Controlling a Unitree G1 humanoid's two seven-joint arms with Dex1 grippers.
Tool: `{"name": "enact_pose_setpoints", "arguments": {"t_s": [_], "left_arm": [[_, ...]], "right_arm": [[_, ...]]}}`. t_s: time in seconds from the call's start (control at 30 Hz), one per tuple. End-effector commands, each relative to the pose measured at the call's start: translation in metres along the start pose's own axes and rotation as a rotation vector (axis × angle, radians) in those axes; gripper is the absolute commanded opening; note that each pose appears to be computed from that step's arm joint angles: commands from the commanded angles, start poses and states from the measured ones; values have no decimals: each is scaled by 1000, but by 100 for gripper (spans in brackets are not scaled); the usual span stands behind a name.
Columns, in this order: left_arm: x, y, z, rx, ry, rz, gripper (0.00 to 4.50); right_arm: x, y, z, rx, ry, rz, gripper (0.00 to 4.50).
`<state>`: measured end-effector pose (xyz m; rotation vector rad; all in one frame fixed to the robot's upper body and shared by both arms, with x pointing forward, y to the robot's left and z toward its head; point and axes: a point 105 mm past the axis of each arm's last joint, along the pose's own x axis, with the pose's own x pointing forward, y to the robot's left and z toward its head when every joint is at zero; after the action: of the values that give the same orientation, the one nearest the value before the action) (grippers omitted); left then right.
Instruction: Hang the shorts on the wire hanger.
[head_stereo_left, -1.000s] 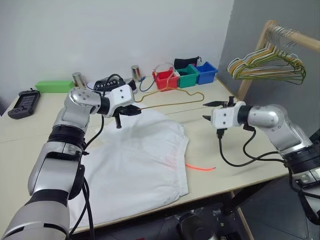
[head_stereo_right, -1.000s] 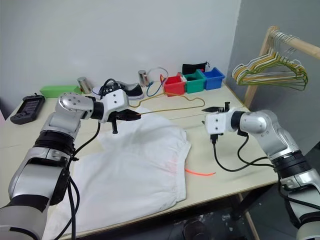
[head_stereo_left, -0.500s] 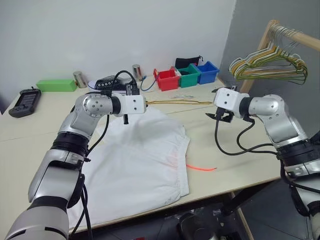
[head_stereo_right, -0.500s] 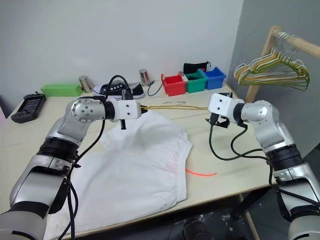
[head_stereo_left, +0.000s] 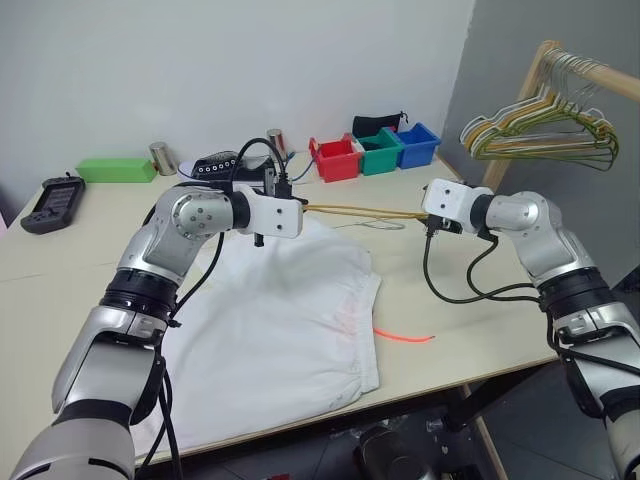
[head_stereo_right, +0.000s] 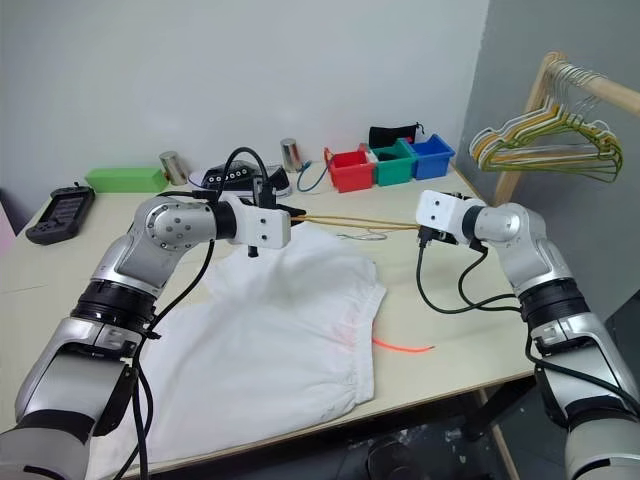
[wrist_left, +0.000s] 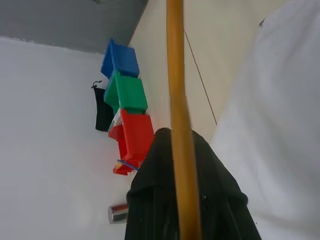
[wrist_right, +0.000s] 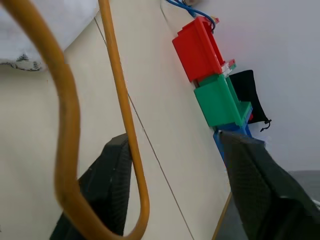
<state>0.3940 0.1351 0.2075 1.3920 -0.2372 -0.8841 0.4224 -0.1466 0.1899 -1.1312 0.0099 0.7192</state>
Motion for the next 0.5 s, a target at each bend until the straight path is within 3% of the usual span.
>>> {"name": "enact_pose_setpoints", "arguments": {"t_s": [0.03,0.3,0.5], "left_arm": [[-10,11,4,31,-1,45,0],[-22,13,-4,47,45,55,0],[-29,11,-5,42,63,71,0]], "right_arm": [[0,-12,24,-53,-68,-25,203],[10,-6,33,-69,-93,2,3],[16,-1,37,-69,-115,30,3]]}}
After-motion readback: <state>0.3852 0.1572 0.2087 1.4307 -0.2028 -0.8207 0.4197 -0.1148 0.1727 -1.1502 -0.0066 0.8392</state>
